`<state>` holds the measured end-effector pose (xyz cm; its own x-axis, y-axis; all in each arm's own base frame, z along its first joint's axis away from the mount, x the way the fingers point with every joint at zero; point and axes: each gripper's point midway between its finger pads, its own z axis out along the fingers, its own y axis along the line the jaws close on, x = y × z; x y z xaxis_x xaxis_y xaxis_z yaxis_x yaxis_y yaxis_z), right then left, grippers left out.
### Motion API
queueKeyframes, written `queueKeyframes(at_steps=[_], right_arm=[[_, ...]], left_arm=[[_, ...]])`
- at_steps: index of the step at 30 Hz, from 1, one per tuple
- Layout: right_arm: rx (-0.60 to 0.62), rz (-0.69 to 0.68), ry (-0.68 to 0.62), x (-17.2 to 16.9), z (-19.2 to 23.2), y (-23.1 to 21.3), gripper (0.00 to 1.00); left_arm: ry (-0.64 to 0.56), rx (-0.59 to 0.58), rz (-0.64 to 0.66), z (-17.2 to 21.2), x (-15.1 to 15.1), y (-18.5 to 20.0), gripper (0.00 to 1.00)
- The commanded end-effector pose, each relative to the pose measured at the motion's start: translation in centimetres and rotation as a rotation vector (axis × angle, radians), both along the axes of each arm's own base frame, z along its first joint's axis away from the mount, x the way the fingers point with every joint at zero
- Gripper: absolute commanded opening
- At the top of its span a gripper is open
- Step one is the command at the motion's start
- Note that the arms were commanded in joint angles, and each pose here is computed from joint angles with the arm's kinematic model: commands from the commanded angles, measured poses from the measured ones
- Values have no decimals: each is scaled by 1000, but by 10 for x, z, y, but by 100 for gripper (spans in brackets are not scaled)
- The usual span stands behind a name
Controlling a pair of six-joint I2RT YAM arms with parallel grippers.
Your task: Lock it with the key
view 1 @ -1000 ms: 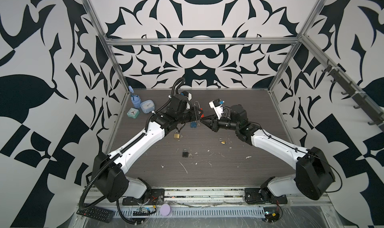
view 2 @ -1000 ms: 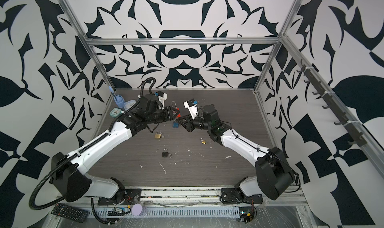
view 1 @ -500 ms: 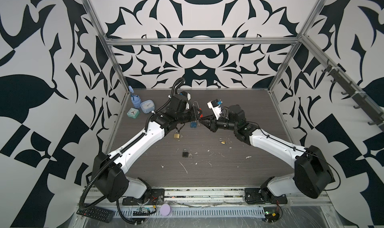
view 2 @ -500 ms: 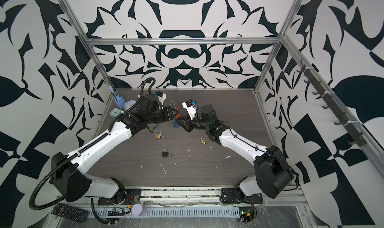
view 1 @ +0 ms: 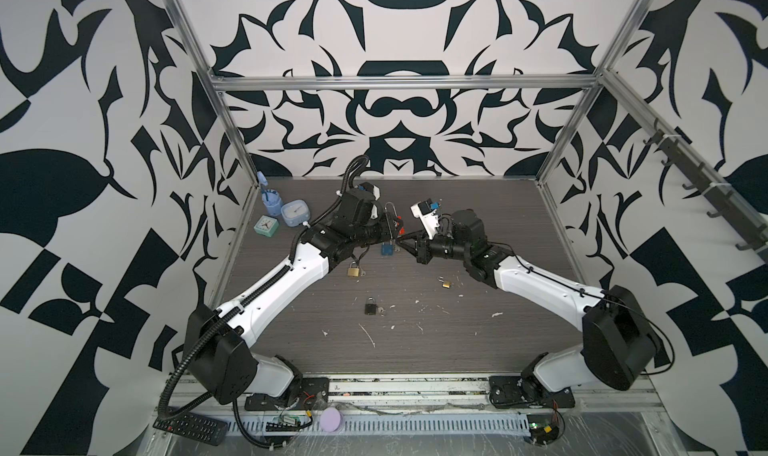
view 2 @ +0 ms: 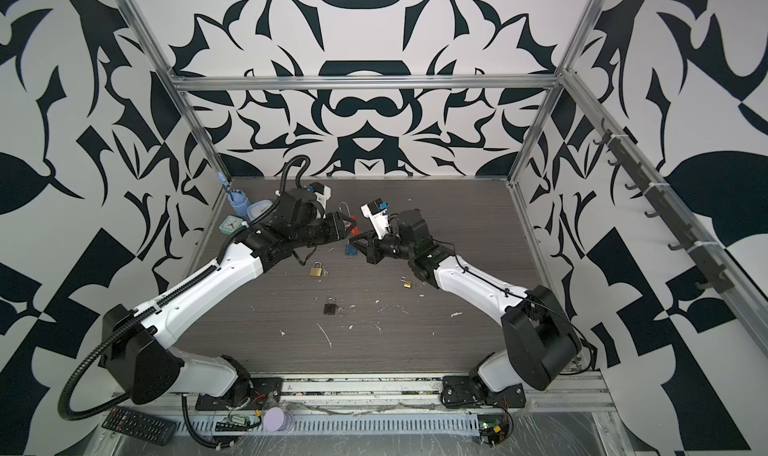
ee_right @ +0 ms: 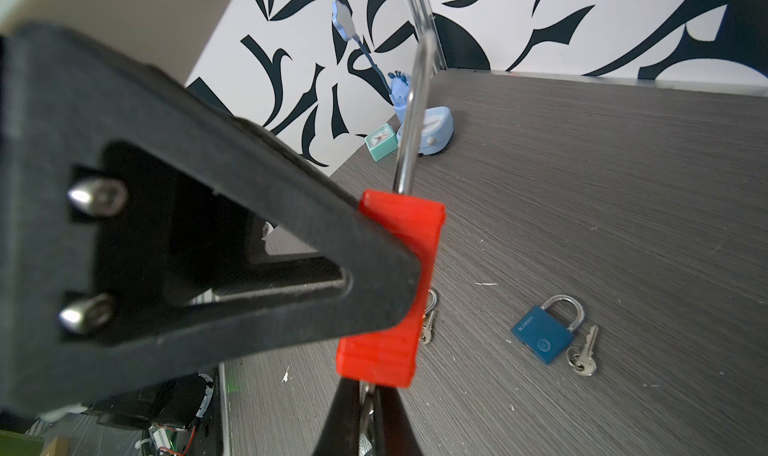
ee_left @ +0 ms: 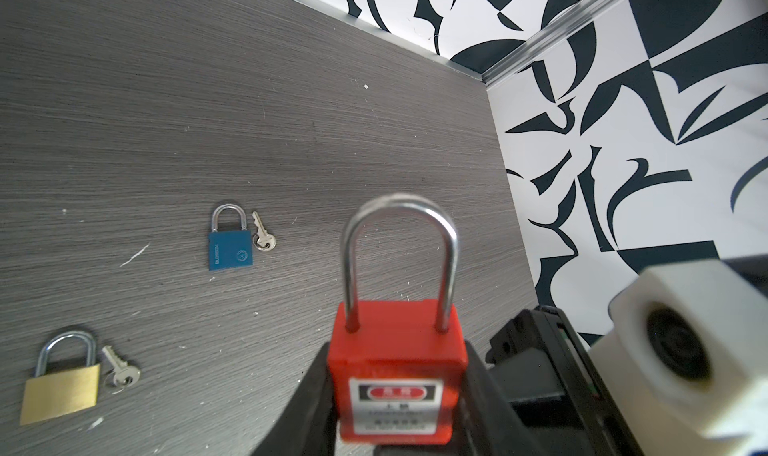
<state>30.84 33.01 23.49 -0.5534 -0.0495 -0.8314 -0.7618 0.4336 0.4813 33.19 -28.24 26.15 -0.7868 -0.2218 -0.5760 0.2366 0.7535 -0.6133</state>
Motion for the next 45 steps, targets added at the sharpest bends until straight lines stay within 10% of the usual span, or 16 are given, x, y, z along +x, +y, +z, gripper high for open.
queueKeyframes(at_steps=[1,33,45], right_arm=[[57,86,-84,-13,35,15,5],[-35,59,89,-69,-59,-9,0],[-103,-171,71,-38,-26,-67,0]], left_arm=[[-24,-31,10,13,6,-5,0],[-101,-10,363,45,73,79,0],[-197,214,166,30,61,29,0]])
